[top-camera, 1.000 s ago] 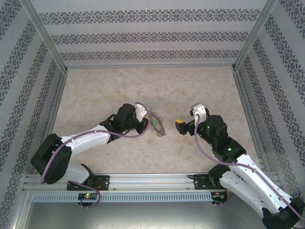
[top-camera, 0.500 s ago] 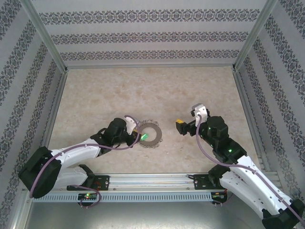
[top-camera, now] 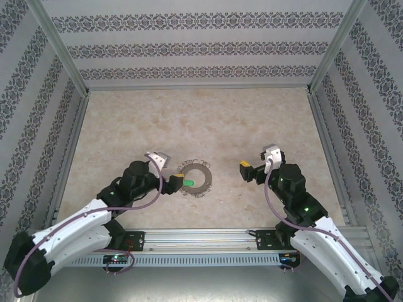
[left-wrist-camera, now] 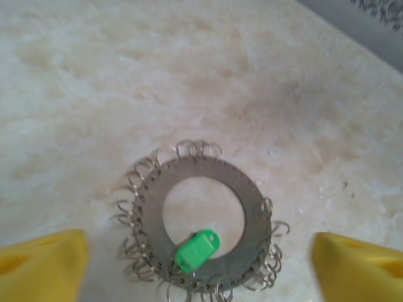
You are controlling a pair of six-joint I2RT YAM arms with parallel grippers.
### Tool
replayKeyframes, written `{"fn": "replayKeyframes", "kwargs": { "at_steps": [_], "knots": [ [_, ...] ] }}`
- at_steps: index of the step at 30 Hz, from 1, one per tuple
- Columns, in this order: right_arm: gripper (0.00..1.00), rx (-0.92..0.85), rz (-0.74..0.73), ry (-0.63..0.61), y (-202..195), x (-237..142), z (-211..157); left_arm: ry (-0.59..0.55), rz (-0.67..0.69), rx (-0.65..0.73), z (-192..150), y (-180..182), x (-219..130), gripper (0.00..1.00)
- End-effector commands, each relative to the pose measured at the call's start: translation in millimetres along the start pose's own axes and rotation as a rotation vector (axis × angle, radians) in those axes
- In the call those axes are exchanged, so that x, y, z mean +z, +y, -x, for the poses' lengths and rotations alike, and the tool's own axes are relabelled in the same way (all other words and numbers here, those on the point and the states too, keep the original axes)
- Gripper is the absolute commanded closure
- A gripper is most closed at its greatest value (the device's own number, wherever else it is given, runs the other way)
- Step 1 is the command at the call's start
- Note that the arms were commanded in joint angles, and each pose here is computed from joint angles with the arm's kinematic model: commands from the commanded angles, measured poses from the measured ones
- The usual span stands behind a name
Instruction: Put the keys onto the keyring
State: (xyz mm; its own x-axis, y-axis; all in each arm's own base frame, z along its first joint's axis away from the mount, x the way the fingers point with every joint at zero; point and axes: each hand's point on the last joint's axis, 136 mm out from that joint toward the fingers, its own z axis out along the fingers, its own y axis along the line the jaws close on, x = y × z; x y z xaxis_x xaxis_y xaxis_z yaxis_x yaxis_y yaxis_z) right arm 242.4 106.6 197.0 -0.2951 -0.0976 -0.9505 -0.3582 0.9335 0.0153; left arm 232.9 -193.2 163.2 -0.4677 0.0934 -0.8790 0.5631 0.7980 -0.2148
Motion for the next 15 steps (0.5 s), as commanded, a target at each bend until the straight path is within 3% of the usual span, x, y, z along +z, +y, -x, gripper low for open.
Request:
{"fn": "replayKeyframes", "kwargs": {
  "at_steps": [1, 4, 7, 15],
  "knots": [
    [0.02, 0.016, -0.081, 0.002, -19.3, 7.6, -12.3, -0.1, 0.113, 0.016, 25.0, 17.8, -18.9, 0.0],
    [0.02, 0.042, -0.132, -0.005, -35.1, 13.0, -24.2, -0.191, 0.298, 0.027, 37.8, 49.7, -32.3, 0.0],
    [0.02, 0.049, -0.169, -0.036, -50.1, 15.2, -22.4, -0.249, 0.388, 0.049, 45.7, 69.9, -34.3, 0.0],
    [0.02, 0.067, -0.269, -0.055, -84.8, 30.2, -36.0, -0.264, 0.646, 0.041, 37.4, 134.4, -33.8, 0.0]
  ]
}}
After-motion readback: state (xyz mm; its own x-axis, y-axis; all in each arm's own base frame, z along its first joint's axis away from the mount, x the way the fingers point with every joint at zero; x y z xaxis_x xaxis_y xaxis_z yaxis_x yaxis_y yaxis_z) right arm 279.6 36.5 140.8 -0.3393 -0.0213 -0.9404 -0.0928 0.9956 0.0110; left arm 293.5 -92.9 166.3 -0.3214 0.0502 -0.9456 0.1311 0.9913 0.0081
